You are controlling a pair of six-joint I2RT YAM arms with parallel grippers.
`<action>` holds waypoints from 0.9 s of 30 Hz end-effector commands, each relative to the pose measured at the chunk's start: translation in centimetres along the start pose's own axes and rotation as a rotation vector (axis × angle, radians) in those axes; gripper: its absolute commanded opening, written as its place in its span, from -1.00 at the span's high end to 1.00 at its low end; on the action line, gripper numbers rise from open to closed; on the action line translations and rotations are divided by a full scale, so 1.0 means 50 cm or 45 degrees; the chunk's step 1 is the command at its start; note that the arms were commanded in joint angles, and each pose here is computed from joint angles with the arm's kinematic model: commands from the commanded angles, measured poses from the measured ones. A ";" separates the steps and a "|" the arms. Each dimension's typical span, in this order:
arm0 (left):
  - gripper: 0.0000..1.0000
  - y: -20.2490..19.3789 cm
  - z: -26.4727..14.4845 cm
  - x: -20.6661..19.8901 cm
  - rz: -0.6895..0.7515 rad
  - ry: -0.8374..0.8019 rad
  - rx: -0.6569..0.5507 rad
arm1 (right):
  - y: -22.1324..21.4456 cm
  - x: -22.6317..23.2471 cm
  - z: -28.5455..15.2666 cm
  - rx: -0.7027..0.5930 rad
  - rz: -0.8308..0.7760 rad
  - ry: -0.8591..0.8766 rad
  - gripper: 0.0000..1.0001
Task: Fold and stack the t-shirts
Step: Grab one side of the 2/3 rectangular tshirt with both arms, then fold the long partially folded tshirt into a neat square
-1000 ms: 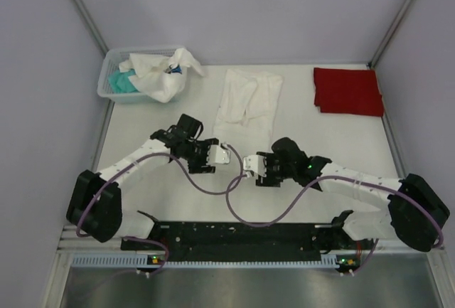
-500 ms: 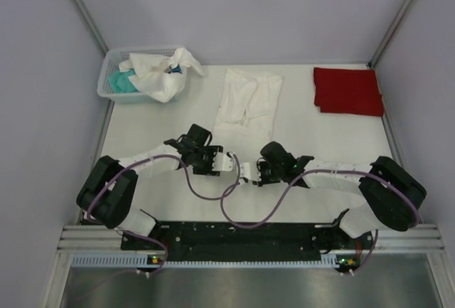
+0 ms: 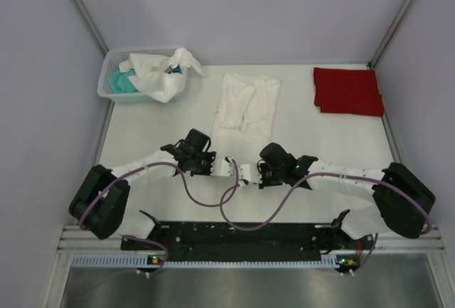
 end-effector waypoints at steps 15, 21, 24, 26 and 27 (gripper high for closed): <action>1.00 0.068 -0.325 -0.270 0.029 -0.448 -0.114 | 0.180 0.168 -0.303 -0.169 -0.040 0.231 1.00; 1.00 0.115 -0.359 -0.178 -0.082 -0.198 -0.160 | 0.213 0.112 -0.347 -0.322 0.060 0.106 1.00; 1.00 0.129 -0.371 -0.087 -0.148 0.014 -0.122 | 0.213 0.048 -0.356 -0.355 0.176 -0.006 1.00; 1.00 0.138 -0.375 -0.023 -0.196 0.123 -0.107 | 0.206 0.004 -0.356 -0.381 0.253 -0.066 1.00; 1.00 0.142 -0.378 0.009 -0.223 0.174 -0.101 | 0.200 -0.021 -0.357 -0.394 0.300 -0.099 1.00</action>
Point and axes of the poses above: each gripper's point midway between its finger pads, its own z axis out along the fingers, its own x axis along the line the jaws close on, y = z × x, the point moved 1 cm from there along -z, back along the fingers, and after that the axes turned 1 degree about z, right-handed, at the moved point
